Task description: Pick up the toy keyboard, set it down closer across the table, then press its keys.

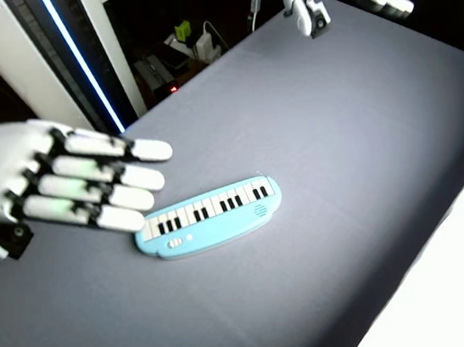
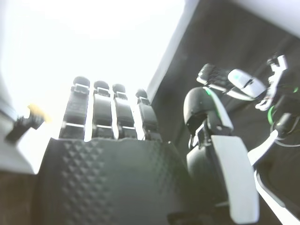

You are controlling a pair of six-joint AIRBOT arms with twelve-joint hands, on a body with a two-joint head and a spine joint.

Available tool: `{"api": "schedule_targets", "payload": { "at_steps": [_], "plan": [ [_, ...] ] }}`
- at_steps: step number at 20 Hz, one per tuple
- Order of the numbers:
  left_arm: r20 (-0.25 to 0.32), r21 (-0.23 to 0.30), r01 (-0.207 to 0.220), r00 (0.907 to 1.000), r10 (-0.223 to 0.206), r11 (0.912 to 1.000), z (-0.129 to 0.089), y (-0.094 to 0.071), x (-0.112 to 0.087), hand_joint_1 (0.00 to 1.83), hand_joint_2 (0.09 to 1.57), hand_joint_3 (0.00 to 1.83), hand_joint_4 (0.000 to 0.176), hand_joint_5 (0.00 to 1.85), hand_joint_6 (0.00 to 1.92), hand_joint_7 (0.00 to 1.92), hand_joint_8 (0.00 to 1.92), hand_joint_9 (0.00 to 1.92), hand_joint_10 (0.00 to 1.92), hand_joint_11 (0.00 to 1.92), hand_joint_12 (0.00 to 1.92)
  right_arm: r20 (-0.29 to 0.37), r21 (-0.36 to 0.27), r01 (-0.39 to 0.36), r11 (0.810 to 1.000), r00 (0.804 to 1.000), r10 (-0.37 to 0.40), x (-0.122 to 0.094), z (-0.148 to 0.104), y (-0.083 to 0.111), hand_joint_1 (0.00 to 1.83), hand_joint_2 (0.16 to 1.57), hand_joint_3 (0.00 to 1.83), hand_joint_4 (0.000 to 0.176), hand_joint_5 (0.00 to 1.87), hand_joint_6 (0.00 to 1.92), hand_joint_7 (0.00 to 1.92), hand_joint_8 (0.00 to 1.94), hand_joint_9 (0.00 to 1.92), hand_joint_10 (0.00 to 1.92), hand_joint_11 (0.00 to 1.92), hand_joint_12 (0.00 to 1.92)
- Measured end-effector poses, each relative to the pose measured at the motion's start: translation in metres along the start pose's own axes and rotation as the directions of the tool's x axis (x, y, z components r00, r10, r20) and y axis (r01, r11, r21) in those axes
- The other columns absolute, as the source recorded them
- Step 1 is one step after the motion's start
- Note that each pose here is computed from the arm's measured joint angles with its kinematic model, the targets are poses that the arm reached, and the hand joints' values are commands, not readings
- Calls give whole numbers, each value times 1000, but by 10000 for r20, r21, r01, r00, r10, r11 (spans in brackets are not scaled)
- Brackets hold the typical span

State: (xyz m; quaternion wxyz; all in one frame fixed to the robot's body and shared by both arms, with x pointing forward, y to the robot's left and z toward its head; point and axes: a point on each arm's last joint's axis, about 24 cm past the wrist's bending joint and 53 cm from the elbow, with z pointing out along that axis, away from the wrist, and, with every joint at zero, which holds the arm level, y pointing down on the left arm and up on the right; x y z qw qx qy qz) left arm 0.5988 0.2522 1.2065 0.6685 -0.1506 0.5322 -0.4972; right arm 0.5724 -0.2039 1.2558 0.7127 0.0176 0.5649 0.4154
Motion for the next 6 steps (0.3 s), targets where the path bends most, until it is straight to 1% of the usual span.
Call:
{"api": "schedule_targets", "payload": {
  "at_steps": [1,2,3,4,5,6],
  "plan": [
    [39,106,-38,10000,38,9999,0,-3,-1,423,1467,15,35,0,0,0,0,0,0,0,3,311,-60,56,10000,9995,-54,-10,-2,3,244,1423,5,36,0,0,0,0,0,0,0,0],
    [33,169,-49,10000,49,9998,0,-5,0,387,1469,12,28,0,0,0,0,0,0,0,0,644,-100,105,9999,9979,-99,-19,-6,4,221,1413,1,53,0,0,0,0,0,0,0,0],
    [22,247,-23,10000,22,9997,1,-7,1,445,1449,0,43,0,0,0,0,0,0,0,0,911,-157,163,9997,9957,-148,-27,-9,6,269,1346,0,64,0,0,0,0,0,0,0,0],
    [0,341,-22,10000,22,9994,1,-10,1,484,1443,0,68,0,0,0,0,0,0,0,0,1089,-202,240,9995,9938,-217,-33,-13,8,316,1317,0,35,0,0,0,0,0,0,0,0],
    [-49,450,-53,10000,56,9990,2,-13,1,570,1426,0,87,0,0,0,0,0,0,0,0,1216,-211,315,9993,9922,-287,-38,-15,10,362,1264,0,27,0,0,0,0,0,0,0,0],
    [13,602,-76,10000,76,9982,6,-18,-1,601,1416,0,87,0,0,0,0,0,0,0,0,1420,-283,415,9987,9892,-371,-46,-15,12,336,1241,0,76,0,0,0,0,0,0,0,0]
  ]
}}
